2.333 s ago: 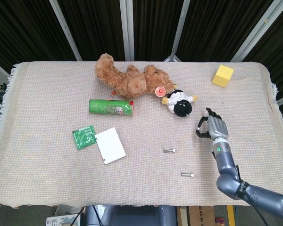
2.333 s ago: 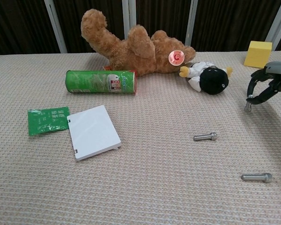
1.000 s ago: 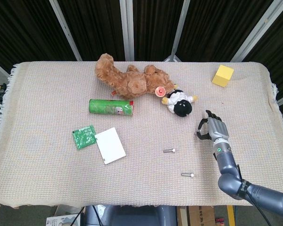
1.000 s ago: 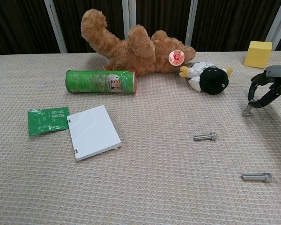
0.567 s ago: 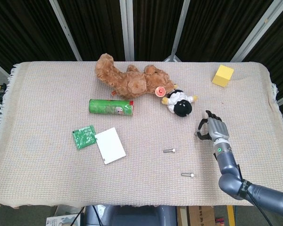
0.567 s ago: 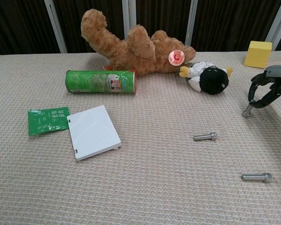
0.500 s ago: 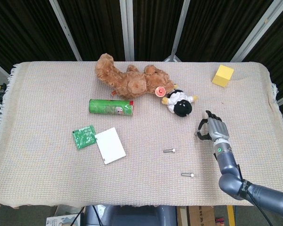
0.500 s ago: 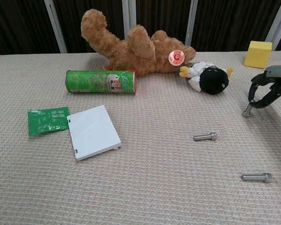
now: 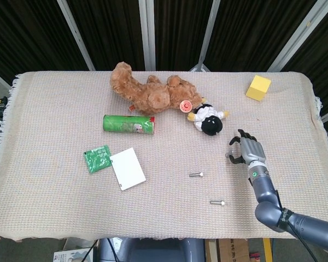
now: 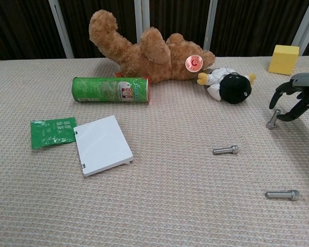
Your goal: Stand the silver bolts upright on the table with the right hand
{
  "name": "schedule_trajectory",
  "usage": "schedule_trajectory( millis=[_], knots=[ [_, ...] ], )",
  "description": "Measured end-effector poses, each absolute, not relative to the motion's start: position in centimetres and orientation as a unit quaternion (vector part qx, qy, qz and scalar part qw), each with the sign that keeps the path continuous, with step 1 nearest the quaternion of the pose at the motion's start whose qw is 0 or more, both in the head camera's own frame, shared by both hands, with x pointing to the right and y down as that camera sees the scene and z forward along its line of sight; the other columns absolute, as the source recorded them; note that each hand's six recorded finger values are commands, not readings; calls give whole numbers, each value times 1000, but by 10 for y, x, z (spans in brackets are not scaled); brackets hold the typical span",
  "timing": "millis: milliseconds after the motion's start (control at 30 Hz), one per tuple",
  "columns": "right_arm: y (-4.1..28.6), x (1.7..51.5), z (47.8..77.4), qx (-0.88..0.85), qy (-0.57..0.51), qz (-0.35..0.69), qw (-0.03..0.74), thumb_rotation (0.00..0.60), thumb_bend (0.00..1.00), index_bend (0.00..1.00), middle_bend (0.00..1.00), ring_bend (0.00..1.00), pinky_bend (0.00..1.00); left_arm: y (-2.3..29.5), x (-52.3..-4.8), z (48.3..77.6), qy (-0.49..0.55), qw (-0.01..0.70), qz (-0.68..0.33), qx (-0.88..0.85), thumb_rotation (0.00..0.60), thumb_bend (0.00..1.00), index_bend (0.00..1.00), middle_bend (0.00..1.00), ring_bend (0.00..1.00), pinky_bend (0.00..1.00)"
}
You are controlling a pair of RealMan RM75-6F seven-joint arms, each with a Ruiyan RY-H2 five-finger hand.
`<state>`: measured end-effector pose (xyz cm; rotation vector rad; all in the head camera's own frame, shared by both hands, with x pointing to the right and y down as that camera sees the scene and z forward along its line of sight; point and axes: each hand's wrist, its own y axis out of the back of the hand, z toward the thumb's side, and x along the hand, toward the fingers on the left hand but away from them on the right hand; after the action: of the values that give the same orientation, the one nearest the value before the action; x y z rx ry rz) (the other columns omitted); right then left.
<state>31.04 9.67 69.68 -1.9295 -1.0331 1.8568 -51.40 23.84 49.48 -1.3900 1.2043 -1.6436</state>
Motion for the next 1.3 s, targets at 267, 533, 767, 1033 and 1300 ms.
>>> schedule_trajectory(
  millis=[267,533,767,1033,1300],
  knots=[
    [99,309,680,-678,-342,636,140,600,298,284,11,0,85,238,-515,495,461,329,-629,-532,600,117,91,72,46,175],
    [110,299,645,-695,-346,606,175,600,299,307,11,0,86,238,-514,495,464,328,-627,-533,600,117,91,72,46,179],
    [129,273,622,-716,-335,573,215,600,298,324,11,0,86,239,-514,494,466,327,-626,-533,600,117,91,72,46,179],
    [147,230,633,-728,-314,566,226,600,298,344,12,0,86,239,-516,493,468,325,-627,-532,600,117,91,71,47,182],
    [150,197,655,-725,-312,578,208,600,299,425,12,5,86,238,-518,494,470,321,-626,-533,600,117,91,71,46,182]
  ],
)
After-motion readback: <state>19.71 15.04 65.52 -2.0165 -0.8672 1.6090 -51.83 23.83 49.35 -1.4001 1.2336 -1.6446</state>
